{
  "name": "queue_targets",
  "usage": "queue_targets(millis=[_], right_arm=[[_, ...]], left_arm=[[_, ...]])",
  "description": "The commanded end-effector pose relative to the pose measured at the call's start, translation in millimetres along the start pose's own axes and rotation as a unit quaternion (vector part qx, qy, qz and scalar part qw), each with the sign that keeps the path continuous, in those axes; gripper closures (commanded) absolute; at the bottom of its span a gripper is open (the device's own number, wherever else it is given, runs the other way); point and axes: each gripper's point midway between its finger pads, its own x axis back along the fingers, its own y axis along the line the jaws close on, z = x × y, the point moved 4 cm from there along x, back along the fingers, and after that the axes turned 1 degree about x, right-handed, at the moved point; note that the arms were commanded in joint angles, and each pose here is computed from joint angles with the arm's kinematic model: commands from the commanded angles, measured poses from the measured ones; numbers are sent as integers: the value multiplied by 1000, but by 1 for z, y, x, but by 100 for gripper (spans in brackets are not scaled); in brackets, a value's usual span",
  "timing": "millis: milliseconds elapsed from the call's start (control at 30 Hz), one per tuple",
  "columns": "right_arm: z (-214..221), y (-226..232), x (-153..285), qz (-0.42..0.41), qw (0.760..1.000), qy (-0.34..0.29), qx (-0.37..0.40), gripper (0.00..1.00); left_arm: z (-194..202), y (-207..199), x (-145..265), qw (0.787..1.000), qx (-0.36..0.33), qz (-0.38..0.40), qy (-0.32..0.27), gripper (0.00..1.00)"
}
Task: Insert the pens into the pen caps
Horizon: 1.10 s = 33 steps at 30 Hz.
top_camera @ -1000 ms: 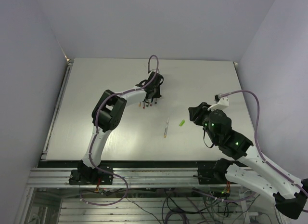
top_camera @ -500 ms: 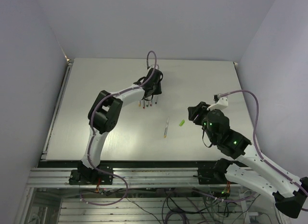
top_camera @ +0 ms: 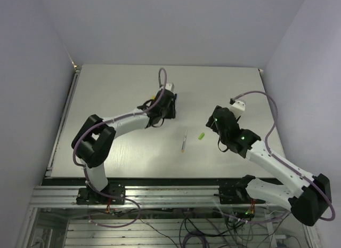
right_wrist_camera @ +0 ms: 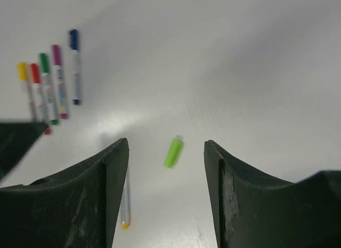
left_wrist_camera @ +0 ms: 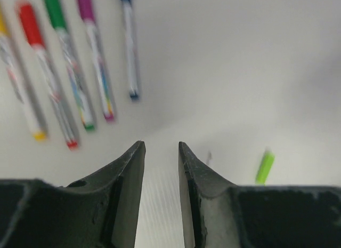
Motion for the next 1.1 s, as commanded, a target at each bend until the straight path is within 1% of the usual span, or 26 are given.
queue_targets(millis=[0, 167, 333, 500, 533, 567, 833, 1067], right_arm=[[19, -13, -20, 17, 997, 66, -23, 43], [46, -21, -35, 27, 993, 111, -22, 47], [70, -20, -45, 26, 989, 145, -16, 49], [82, -22, -52, 32, 986, 161, -4, 50], [83, -22, -52, 32, 986, 161, -3, 50], [84, -23, -53, 32, 986, 161, -2, 50], [91, -24, -58, 39, 985, 168, 2, 52], [94, -26, -59, 41, 985, 166, 3, 53]], left_arm=[[47, -25, 28, 998, -48, 26, 30, 59], [96, -40, 54, 995, -81, 40, 51, 60], [119, -41, 61, 994, -94, 31, 54, 60], [123, -44, 56, 994, -95, 30, 53, 56], [124, -46, 55, 994, -95, 34, 53, 47], [124, -47, 54, 993, -94, 35, 54, 44], [127, -56, 35, 989, -120, 19, 84, 46], [128, -61, 25, 987, -130, 13, 93, 46]])
